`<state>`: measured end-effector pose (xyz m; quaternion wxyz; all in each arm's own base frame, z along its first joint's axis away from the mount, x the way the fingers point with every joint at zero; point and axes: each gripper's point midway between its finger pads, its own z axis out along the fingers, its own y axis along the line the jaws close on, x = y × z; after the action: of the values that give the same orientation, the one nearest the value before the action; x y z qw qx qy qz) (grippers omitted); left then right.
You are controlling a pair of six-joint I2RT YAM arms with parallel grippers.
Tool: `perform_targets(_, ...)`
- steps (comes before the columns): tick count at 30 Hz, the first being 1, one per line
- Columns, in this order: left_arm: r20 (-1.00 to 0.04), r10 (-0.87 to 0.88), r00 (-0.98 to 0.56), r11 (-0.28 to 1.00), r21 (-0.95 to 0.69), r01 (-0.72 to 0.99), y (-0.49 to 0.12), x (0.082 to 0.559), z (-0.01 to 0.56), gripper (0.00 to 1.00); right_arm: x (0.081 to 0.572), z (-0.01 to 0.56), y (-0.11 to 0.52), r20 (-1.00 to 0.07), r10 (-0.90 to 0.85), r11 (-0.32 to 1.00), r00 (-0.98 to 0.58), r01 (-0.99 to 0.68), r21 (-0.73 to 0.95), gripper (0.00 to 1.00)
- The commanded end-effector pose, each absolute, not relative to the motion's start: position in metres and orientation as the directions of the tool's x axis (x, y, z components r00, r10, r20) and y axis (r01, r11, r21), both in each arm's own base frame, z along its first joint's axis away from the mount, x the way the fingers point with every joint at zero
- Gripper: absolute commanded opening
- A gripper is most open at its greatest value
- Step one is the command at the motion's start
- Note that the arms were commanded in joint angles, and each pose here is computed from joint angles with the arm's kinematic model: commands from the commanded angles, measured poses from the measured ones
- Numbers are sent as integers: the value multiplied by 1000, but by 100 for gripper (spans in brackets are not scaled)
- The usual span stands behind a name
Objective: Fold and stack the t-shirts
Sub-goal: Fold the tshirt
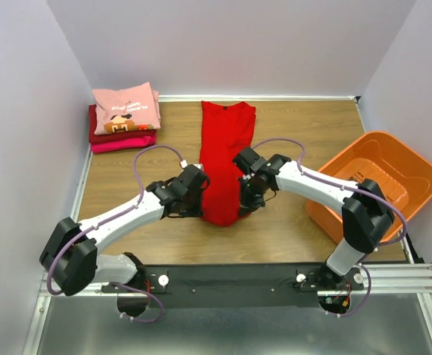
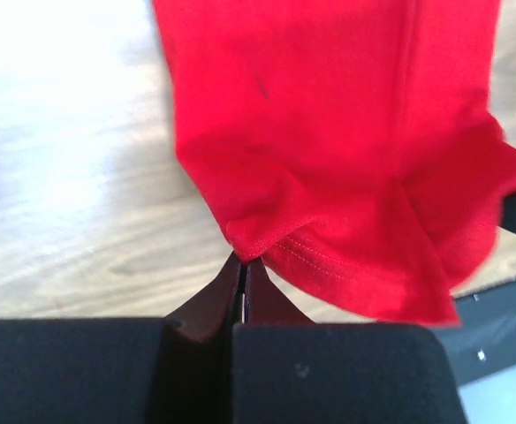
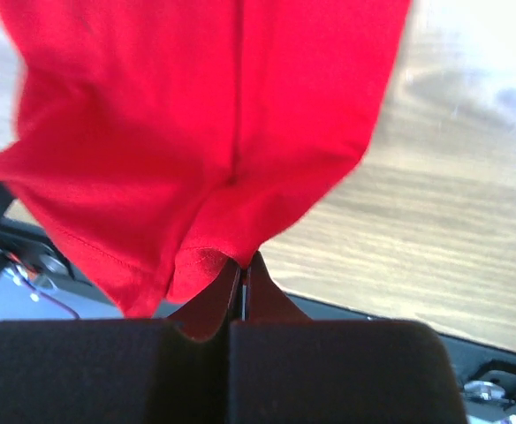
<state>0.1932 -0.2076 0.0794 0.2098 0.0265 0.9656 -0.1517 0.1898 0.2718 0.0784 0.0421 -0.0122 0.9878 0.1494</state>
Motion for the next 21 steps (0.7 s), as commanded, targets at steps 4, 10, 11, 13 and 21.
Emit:
perform_targets(4, -497, -7, -868, 976, -193, 103, -191, 234, 86, 0, 232, 79, 266, -186, 33, 981, -982, -4, 192, 1)
perform_targets(10, -523, -15, -852, 978, -185, 97, -190, 267, 88, 0, 272, 86, 264, -279, 47, 989, -959, 6, 148, 1)
perform_targets(11, -529, -14, -848, 976, -193, 105, -194, 274, 91, 0, 277, 82, 261, -285, 42, 992, -958, 6, 129, 0)
perform_targets(13, -547, -30, -837, 971, -215, 105, -200, 287, 95, 0, 289, 85, 259, -305, 47, 992, -951, 9, 124, 1)
perform_targets(21, -557, -25, -830, 977, -191, 99, -207, 332, 91, 0, 338, 84, 243, -368, 67, 997, -927, 44, 71, 1)
